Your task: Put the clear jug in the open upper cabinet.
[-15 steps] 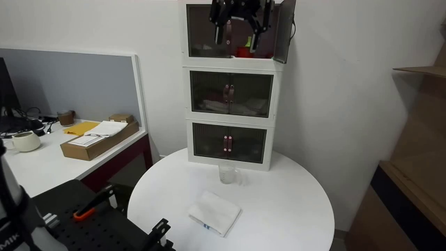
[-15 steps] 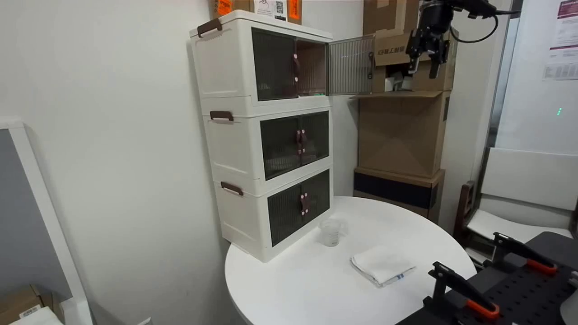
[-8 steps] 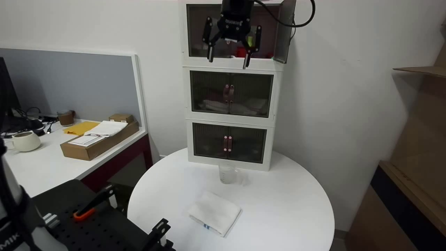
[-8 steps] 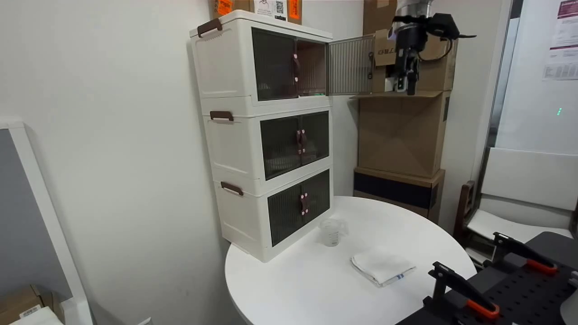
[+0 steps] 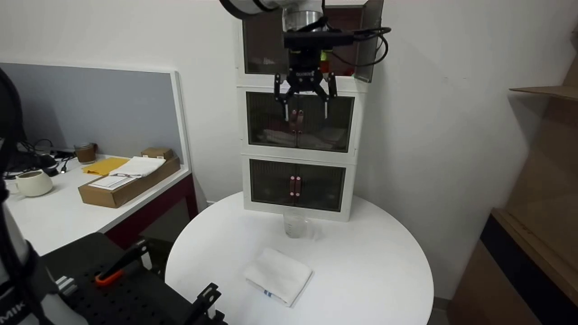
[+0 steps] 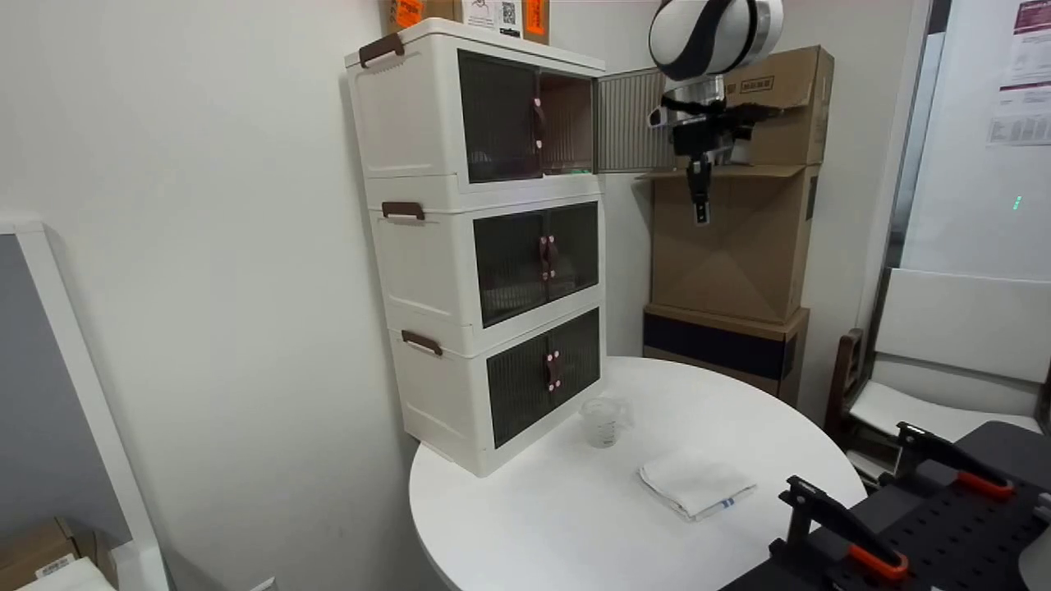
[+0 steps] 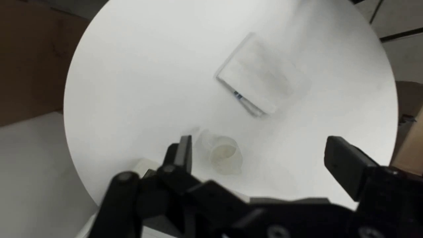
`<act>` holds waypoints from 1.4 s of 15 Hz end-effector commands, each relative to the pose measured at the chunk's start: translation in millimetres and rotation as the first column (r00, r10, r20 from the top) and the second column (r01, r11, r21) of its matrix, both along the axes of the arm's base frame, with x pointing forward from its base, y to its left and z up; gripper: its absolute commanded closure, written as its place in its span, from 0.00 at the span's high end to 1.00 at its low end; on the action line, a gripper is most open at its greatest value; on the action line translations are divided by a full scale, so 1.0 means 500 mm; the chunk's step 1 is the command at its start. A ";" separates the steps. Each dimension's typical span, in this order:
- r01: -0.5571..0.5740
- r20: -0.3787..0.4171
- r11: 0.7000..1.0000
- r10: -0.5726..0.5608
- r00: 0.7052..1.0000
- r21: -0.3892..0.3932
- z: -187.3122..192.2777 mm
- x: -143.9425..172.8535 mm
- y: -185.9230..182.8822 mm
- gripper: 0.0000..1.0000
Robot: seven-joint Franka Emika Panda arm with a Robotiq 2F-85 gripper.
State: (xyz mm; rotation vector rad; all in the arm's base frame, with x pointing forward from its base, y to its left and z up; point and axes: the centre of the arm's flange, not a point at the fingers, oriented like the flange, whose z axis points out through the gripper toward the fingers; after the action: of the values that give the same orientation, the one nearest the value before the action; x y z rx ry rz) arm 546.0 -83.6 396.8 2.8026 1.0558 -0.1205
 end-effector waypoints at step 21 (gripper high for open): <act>-0.423 0.159 0.882 0.396 0.904 0.207 -0.179 0.075 0.066 1.00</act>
State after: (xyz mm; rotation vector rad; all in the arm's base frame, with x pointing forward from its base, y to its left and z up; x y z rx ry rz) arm 570.2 -46.9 322.8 2.7498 1.5050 0.1528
